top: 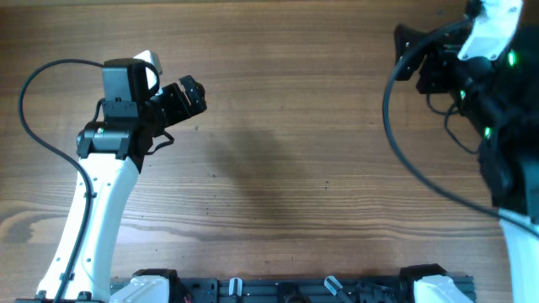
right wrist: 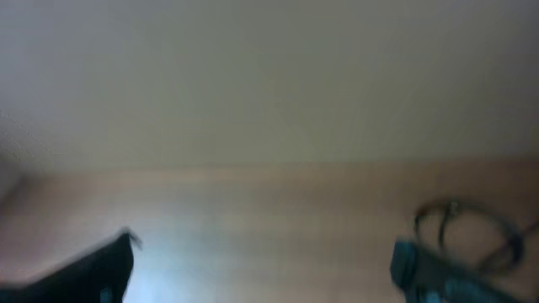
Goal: Untangle cables
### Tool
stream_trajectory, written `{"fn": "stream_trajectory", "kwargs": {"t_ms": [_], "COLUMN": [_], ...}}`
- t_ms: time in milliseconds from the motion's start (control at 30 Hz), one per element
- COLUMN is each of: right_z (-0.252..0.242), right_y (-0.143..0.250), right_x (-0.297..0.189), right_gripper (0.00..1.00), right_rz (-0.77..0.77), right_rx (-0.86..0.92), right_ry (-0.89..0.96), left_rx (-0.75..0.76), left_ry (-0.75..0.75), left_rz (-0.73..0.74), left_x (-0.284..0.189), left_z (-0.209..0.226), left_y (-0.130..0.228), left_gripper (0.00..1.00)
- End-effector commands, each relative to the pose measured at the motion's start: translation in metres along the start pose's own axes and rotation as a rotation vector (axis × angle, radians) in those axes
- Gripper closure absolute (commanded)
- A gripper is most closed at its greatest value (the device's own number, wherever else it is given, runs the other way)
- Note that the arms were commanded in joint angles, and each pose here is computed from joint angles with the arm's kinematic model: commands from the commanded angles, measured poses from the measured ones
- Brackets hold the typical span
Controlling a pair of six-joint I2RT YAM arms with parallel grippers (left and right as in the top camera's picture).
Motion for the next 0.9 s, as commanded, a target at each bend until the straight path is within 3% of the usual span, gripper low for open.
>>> {"fn": "stream_trajectory", "kwargs": {"t_ms": [0,167,367,667,867], "right_z": [-0.016,-0.026,-0.025,-0.026,-0.028], "right_y": [0.041,0.110,0.187,0.264,0.291], "right_x": [-0.007,-0.027,-0.047,-0.043,-0.032], "right_gripper": [0.00,0.00,0.00,0.00,0.00], "right_rz": [-0.081,-0.287,-0.408,-0.432,-0.306], "right_rx": [-0.024,-0.041,-0.021,0.033,0.065], "right_ry": [0.077,0.130,0.143,0.129,0.130], "left_rx": [-0.003,-0.003,-0.003,-0.003,-0.003], "left_ry": [-0.010,-0.010,-0.010,-0.010,-0.010], "left_rz": [-0.008,-0.008,-0.008,-0.008,-0.008], "left_x": [0.000,0.000,0.000,0.000,0.000], "left_z": [0.001,0.001,0.001,0.001,0.001], "left_y": [-0.002,-0.002,-0.002,-0.002,-0.002], "left_gripper": [0.00,0.00,0.00,0.00,0.00]}}
Point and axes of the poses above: each gripper's point midway between its finger pads, its own x axis out along the fingers, its own z axis along the line the jaws close on, y = z × x, the point moved 9 cm from there along -x, back along the fingers, and after that the axes turned 8 degrees about -x, right-handed, at the moved point
